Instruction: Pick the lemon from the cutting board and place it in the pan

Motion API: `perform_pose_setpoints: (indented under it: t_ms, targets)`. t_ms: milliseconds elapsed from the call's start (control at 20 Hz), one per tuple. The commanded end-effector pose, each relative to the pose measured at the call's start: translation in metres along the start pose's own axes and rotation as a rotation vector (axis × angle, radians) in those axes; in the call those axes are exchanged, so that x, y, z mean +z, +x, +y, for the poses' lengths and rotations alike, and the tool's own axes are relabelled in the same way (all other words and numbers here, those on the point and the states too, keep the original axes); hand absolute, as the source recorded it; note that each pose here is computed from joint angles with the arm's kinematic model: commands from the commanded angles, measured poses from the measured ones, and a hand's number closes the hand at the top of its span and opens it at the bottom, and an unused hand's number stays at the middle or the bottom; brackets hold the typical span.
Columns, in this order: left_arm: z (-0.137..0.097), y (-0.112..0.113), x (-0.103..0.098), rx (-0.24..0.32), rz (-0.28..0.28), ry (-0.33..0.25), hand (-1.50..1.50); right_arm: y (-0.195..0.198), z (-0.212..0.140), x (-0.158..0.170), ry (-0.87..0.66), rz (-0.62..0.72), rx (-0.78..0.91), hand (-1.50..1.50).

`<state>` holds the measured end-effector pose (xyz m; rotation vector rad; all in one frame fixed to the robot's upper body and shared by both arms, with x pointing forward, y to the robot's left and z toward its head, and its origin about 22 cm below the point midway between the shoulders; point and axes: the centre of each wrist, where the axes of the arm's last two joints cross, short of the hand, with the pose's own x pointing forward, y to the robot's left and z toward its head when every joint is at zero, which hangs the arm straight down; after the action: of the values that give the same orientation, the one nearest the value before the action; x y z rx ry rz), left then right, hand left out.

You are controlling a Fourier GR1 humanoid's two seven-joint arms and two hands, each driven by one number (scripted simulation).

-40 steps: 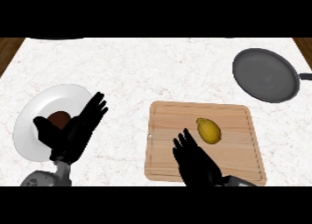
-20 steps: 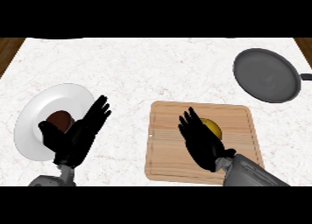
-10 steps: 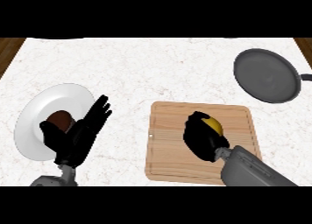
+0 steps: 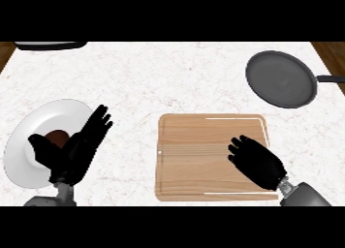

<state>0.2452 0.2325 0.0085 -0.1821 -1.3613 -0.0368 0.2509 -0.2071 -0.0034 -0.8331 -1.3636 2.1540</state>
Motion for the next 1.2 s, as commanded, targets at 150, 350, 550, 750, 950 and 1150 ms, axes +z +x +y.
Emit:
perform_pose_setpoints:
  t_ms: [150,350,550,750,950,1150]
  targets:
    - [-0.002,-0.003,0.007,0.019,0.005,0.008,0.0,-0.041,0.006,0.081,-0.317,0.13,-0.298,1.5]
    - [0.005,0.012,-0.003,0.0,0.001,0.017,0.0,-0.041,-0.014,0.109,-0.508,0.116,-0.466,1.5]
    - [0.005,-0.008,0.008,0.009,0.012,-0.006,0.0,-0.05,-0.018,0.141,-0.603,0.104,-0.693,1.5]
    - [-0.018,0.012,-0.008,-0.016,-0.027,-0.038,0.0,-0.071,-0.009,0.152,-0.656,0.095,-0.922,1.5]
    - [-0.01,0.008,0.001,-0.011,-0.002,-0.077,0.0,-0.119,0.007,0.156,-0.652,0.178,-1.031,1.5]
    - [-0.006,0.011,-0.019,0.003,-0.01,-0.061,0.0,-0.143,0.022,0.136,-0.646,0.215,-0.943,1.5]
